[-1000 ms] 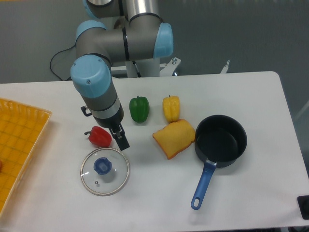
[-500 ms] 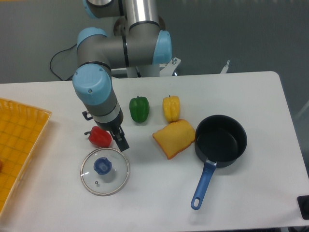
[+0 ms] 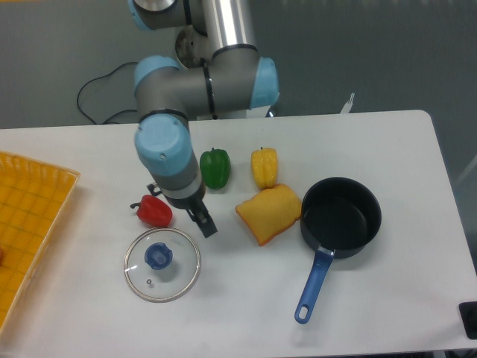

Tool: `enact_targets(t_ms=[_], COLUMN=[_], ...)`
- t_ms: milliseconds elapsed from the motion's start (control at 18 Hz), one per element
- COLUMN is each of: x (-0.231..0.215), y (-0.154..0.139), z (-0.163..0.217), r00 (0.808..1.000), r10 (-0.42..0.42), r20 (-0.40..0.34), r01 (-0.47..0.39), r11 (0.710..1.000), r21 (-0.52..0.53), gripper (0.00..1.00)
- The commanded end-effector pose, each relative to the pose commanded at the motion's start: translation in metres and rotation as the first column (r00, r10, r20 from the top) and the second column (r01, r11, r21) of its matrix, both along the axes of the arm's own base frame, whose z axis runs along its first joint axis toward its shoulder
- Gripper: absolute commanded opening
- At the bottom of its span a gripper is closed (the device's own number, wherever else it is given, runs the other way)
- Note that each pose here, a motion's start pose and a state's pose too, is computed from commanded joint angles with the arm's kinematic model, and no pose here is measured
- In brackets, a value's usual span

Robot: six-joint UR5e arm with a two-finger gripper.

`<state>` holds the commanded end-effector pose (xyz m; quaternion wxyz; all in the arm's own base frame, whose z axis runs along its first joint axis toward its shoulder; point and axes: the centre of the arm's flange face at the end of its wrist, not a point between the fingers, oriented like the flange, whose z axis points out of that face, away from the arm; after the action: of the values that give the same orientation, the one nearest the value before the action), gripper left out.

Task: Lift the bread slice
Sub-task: 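Move the gripper over to the yellow bread slice and lower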

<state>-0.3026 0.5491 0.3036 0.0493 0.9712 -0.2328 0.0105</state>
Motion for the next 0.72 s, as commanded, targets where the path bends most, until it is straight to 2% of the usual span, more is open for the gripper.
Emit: enact_targets(t_ms=[222,500,722], x=[-0.035,-0.051,-0.061], y=[-0.020,-0.029,-0.039], z=[-0.006,-0.017,-0.046], r00=[0.998,0.996,0.996], r10=[0.063,0.091,0.085], r20=[0.008,0.022,0.033], r01=[-0.063,-0.091,-0.084], r11=[0.998,0.996,0.996], r21=[-0.009,-0.016,-0.033], gripper=[1.00,1.00,1.00])
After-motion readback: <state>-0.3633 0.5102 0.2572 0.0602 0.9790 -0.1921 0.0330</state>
